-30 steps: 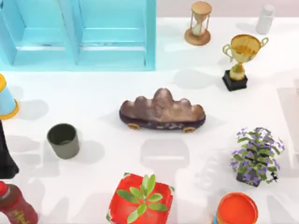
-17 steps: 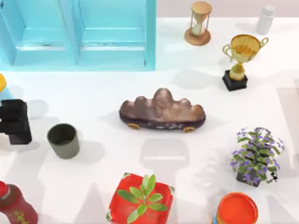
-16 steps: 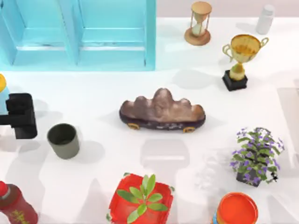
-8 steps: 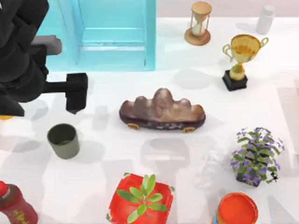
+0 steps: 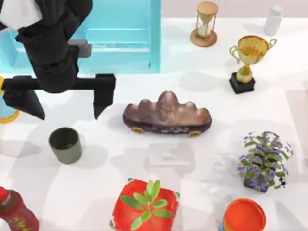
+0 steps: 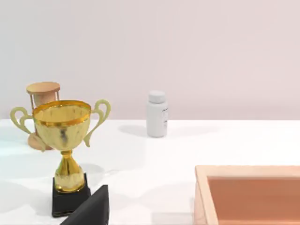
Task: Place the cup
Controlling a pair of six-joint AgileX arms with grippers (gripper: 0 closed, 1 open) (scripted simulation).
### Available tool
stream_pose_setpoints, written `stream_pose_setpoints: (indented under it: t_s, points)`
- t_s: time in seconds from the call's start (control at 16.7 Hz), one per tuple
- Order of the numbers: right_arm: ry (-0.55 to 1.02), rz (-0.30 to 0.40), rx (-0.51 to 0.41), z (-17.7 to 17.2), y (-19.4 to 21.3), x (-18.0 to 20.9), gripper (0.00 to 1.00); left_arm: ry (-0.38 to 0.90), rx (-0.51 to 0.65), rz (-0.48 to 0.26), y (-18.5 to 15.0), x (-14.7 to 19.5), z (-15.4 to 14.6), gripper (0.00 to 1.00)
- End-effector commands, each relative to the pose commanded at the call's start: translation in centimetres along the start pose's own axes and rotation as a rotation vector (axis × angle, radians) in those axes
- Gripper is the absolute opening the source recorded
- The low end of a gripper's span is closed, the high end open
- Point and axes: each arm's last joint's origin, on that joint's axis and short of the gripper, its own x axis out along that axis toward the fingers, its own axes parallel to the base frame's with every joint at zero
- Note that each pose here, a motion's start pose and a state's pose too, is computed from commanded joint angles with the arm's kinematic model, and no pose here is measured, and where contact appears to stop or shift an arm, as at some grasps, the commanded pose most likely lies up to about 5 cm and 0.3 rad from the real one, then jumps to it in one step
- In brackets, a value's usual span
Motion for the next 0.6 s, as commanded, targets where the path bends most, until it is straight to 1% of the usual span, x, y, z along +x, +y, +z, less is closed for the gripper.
stream_pose_setpoints:
  t_s: [0.24,0.36,0.48,0.6]
  points:
    - [0.0,0.0,0.0,0.0,0.0,0.0,1.0,-0.002,-0.004,-0.001,0.2,0.0,0.0,1.0]
    - [0.0,0.0,0.0,0.0,0.0,0.0,1.0,0.001,-0.002,0.0,0.1,0.5,0.0,1.0]
    - [0.0,0.0,0.0,0.0,0.0,0.0,1.0,0.005,0.0,0.002,0.1,2.1,0.1,1.0]
    - [0.0,0.0,0.0,0.0,0.0,0.0,1.0,-0.003,0.0,-0.001,0.0,4.5,0.4,1.0]
